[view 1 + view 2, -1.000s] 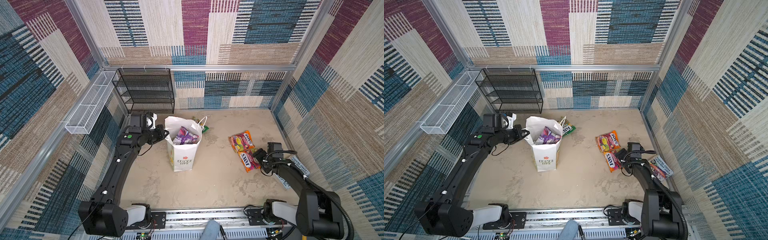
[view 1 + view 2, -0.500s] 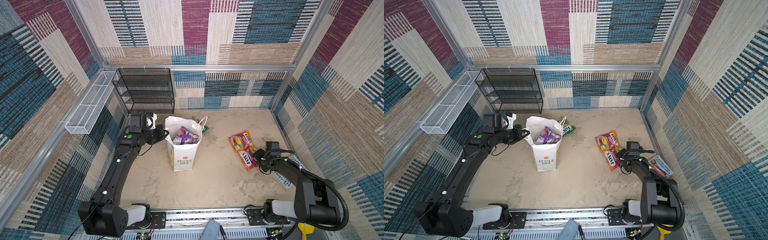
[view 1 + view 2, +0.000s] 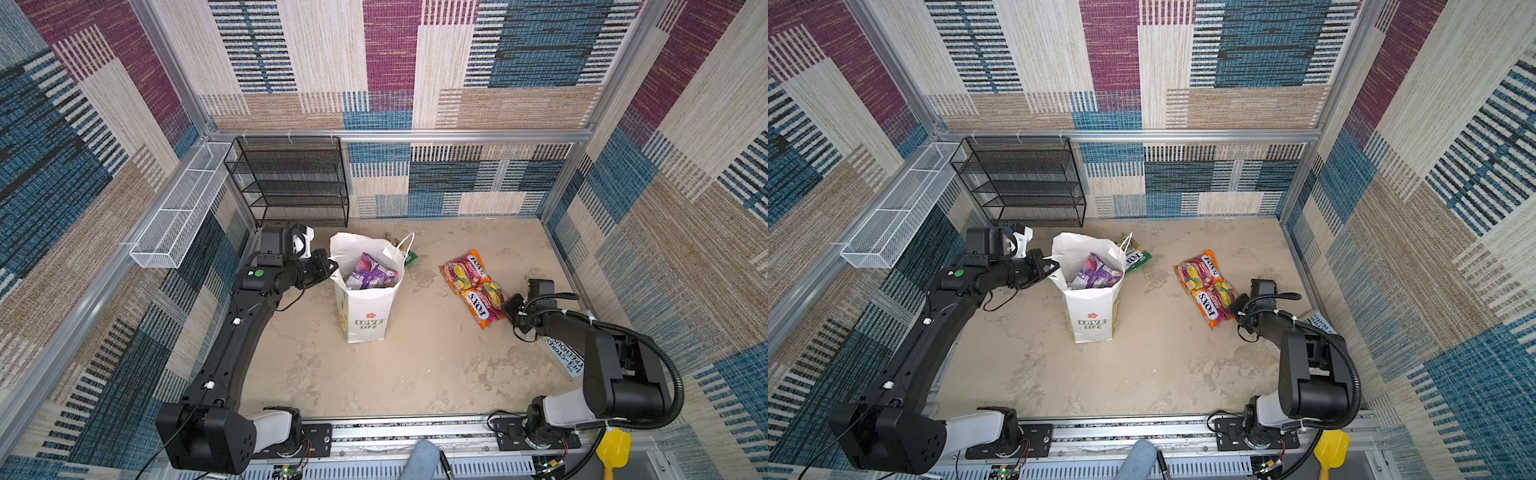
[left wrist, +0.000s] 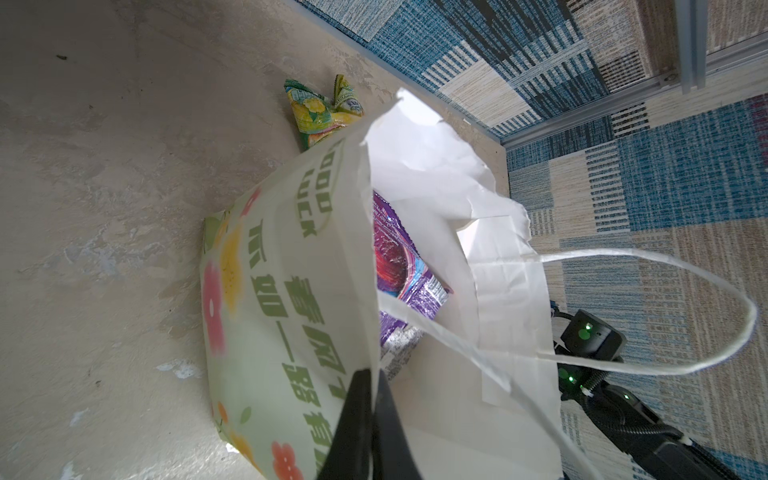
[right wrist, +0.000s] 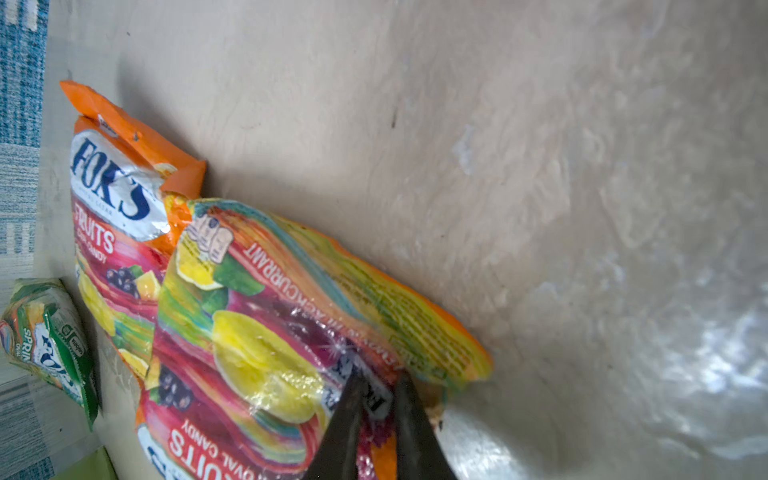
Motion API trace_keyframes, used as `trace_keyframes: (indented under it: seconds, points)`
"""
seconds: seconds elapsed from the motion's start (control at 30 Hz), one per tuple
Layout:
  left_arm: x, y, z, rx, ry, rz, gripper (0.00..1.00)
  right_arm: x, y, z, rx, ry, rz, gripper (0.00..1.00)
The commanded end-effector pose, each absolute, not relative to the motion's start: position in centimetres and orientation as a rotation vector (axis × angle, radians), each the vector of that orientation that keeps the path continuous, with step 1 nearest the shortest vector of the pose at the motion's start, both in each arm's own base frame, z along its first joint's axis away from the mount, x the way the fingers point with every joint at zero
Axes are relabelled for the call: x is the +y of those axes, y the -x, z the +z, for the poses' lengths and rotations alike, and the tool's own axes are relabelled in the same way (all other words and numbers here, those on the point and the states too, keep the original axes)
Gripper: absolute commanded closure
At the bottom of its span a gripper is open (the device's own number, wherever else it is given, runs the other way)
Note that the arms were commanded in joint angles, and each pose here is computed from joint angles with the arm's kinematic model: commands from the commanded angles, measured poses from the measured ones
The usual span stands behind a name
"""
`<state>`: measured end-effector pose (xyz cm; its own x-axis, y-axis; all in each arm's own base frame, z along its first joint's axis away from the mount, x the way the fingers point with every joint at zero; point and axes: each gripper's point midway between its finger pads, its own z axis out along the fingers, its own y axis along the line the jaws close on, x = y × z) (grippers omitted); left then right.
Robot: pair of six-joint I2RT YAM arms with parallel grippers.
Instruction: Place the snacks into the paper bag
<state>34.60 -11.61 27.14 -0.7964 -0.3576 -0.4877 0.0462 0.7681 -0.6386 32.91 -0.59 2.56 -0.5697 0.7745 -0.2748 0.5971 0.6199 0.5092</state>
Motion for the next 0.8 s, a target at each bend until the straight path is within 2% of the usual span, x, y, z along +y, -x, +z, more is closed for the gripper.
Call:
trace_keyframes:
  seconds: [0.0, 0.17, 0.5, 0.53, 0.57, 0.6, 0.63, 0.67, 0.7, 0.77]
  points:
    - [-11.9, -34.8, 27.8, 2.324, 0.206, -0.896, 1.00, 0.2, -31.2, 1.8, 2.451, -1.074, 0.514, 0.90]
    - [-12.0, -34.8, 27.8, 2.323, 0.205, -0.897, 1.00, 0.5, -31.5, 3.1, 2.425, -1.026, 0.544, 1.00]
    - [-12.0, -34.7, 27.8, 2.323, 0.206, -0.904, 1.00, 0.9, -32.6, 10.5, 2.236, -0.867, 0.625, 0.98]
    - [-12.0, -34.7, 27.8, 2.322, 0.205, -0.905, 1.00, 0.4, -32.5, 10.8, 2.220, -0.885, 0.596, 0.82]
    - [-12.0, -34.8, 27.7, 2.324, 0.205, -0.906, 1.00, 0.0, -32.3, 10.9, 2.212, -0.909, 0.570, 0.62]
    - [-12.1, -34.7, 27.7, 2.325, 0.206, -0.909, 1.00, -0.3, -32.4, 10.9, 2.211, -0.918, 0.547, 0.35]
    - [-12.1, -34.7, 27.8, 2.322, 0.203, -0.913, 1.00, -0.3, -32.6, 10.9, 2.220, -0.907, 0.538, 0.14]
    - [-12.1, -34.7, 27.8, 2.322, 0.204, -0.914, 1.00, -0.4, -32.9, 10.7, 2.237, -0.895, 0.527, 0.04]
    - [-12.2, -34.7, 27.9, 2.320, 0.202, -0.917, 1.00, -0.5, -33.2, 10.3, 2.266, -0.889, 0.512, 0.00]
    - [-12.2, -34.7, 27.8, 2.322, 0.203, -0.917, 1.00, -0.7, -33.6, 8.9, 2.324, -0.903, 0.475, 0.00]
